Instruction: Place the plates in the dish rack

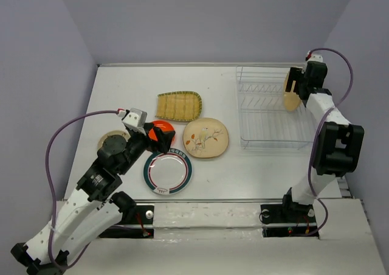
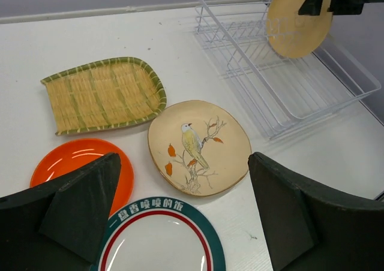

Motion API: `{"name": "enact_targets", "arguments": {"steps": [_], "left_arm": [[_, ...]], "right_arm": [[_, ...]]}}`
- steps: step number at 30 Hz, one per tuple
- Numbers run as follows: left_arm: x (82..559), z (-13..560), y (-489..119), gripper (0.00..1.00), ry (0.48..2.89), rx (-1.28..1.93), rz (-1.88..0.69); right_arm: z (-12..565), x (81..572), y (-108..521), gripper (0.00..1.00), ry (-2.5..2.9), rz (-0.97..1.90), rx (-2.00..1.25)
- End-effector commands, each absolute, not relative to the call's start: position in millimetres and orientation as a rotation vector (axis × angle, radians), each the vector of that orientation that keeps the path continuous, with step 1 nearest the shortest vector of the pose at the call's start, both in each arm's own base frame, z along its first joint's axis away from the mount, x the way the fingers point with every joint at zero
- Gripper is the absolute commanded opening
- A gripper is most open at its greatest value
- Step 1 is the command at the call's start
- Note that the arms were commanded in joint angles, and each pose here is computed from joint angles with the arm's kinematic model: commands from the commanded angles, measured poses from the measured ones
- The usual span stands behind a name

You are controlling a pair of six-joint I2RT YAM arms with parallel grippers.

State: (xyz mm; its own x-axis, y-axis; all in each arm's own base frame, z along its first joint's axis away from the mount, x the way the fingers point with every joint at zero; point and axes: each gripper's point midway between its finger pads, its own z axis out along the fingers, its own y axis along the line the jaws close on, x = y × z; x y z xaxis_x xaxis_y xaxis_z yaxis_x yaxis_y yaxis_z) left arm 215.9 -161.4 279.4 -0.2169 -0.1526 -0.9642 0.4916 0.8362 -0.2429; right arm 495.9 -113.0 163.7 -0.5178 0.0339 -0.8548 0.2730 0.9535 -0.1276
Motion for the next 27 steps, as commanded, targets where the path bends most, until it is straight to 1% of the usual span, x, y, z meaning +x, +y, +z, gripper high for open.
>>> {"name": "enact_targets", "arguments": {"steps": [1, 5, 7, 9, 10, 13, 14, 18, 21, 24, 25, 27], "left_arm": [[227.5, 278.7, -157.0, 0.99, 1.690, 0.217, -0.580], [235.1, 272.0, -153.2, 0.99, 1.717, 0.193, -0.558], [241.7, 265.4, -147.6, 0.99, 1.742, 0.163, -0.527], [246.7, 260.8, -142.3, 0.99, 1.760, 0.134, -0.501], [252.2, 255.1, -136.2, 0.99, 1.781, 0.102, -0.466], [260.7, 242.4, -128.9, 0.98, 1.831, 0.032, -0.432], [263.5, 240.2, -126.1, 0.98, 1.839, 0.000, -0.432], [266.1, 237.1, -125.9, 0.95, 1.842, -0.133, -0.510], [272.5, 225.2, -106.4, 0.90, 1.827, -0.318, -0.492], [277.7, 194.1, -87.8, 0.83, 1.844, -0.497, -0.488], [277.3, 175.8, -83.9, 0.78, 1.859, -0.584, -0.504], [277.0, 151.6, -74.9, 0.75, 1.867, -0.666, -0.510]], "right_arm": [[245.4, 485.1, -110.1, 0.89, 1.883, -0.202, 0.416], [284.4, 466.8, -70.0, 0.90, 1.792, 0.035, 0.438], [292.7, 455.0, -22.1, 0.90, 1.778, 0.165, 0.349], [294.3, 446.0, 22.1, 0.89, 1.781, 0.258, 0.251], [289.3, 434.0, 63.3, 0.87, 1.799, 0.325, 0.167], [278.3, 412.4, 118.9, 0.83, 1.819, 0.446, 0.066], [283.5, 404.7, 148.6, 0.81, 1.791, 0.515, 0.003], [273.3, 374.4, 208.0, 0.76, 1.805, 0.677, -0.131], [264.9, 350.1, 243.6, 0.75, 1.819, 0.746, -0.244], [254.6, 329.9, 266.1, 0.75, 1.825, 0.786, -0.327], [253.6, 327.0, 270.1, 0.75, 1.819, 0.797, -0.336], [246.0, 315.9, 277.9, 0.75, 1.825, 0.829, -0.367]]}}
